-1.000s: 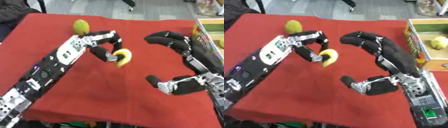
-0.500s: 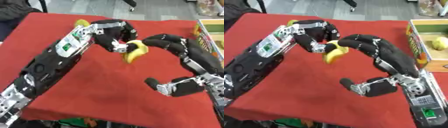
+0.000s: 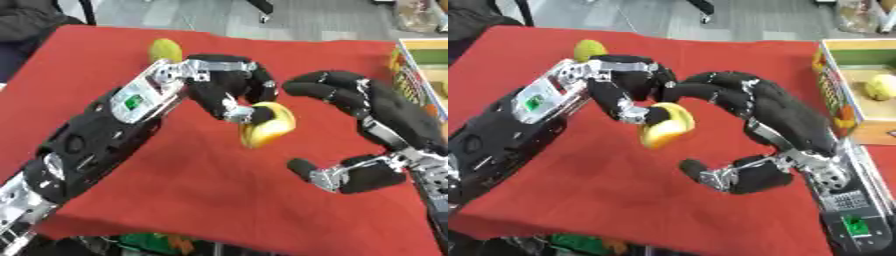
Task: Pick up the objects with one hand, pass them to the other hand, and then place them into the box on the other side of the table.
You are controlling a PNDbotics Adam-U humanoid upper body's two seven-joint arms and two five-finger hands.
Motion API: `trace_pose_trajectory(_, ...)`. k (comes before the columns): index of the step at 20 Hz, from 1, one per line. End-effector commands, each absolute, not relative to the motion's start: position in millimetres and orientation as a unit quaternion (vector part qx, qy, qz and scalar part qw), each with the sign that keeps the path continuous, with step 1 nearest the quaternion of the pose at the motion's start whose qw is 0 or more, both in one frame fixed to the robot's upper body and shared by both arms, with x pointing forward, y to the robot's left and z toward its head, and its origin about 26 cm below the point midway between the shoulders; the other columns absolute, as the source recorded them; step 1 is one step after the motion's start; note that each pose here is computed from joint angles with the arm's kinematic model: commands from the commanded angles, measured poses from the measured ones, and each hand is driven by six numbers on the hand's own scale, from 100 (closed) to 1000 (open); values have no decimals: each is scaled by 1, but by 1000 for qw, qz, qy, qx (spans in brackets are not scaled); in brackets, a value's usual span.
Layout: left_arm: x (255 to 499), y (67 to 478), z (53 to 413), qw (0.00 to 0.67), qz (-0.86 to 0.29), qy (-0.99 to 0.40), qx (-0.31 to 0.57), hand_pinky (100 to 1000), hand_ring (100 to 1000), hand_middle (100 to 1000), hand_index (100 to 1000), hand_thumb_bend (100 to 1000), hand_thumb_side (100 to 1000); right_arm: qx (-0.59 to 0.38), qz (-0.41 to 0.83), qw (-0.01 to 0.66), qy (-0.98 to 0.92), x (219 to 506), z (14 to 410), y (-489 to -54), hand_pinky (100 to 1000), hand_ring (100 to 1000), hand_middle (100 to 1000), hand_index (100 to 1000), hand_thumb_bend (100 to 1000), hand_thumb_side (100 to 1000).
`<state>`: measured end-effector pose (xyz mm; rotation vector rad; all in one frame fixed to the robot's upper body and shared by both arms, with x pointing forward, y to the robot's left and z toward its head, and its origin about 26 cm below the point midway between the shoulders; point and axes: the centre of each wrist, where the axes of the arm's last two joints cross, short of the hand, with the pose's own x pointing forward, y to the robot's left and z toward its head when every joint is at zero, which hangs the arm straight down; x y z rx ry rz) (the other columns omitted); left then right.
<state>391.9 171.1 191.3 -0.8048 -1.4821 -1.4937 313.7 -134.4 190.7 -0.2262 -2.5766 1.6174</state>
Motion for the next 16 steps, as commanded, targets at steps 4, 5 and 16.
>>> trace_pose_trajectory(4, 388, 180, 204, 419, -608, -596, -316, 603, 370, 312, 379, 201, 274, -110, 526, 24, -843, 312, 201, -138, 756, 728, 737, 879, 346, 400)
trace_pose_trajectory(5, 387, 179, 205, 417, -607, -597, -317, 603, 370, 311, 378, 201, 274, -113, 524, 23, -844, 312, 201, -137, 750, 710, 700, 854, 341, 389)
trace_pose_trajectory(16, 379, 159, 222, 384, -606, -606, -344, 605, 369, 309, 376, 198, 275, -119, 515, 20, -849, 312, 199, -135, 737, 675, 623, 773, 336, 395)
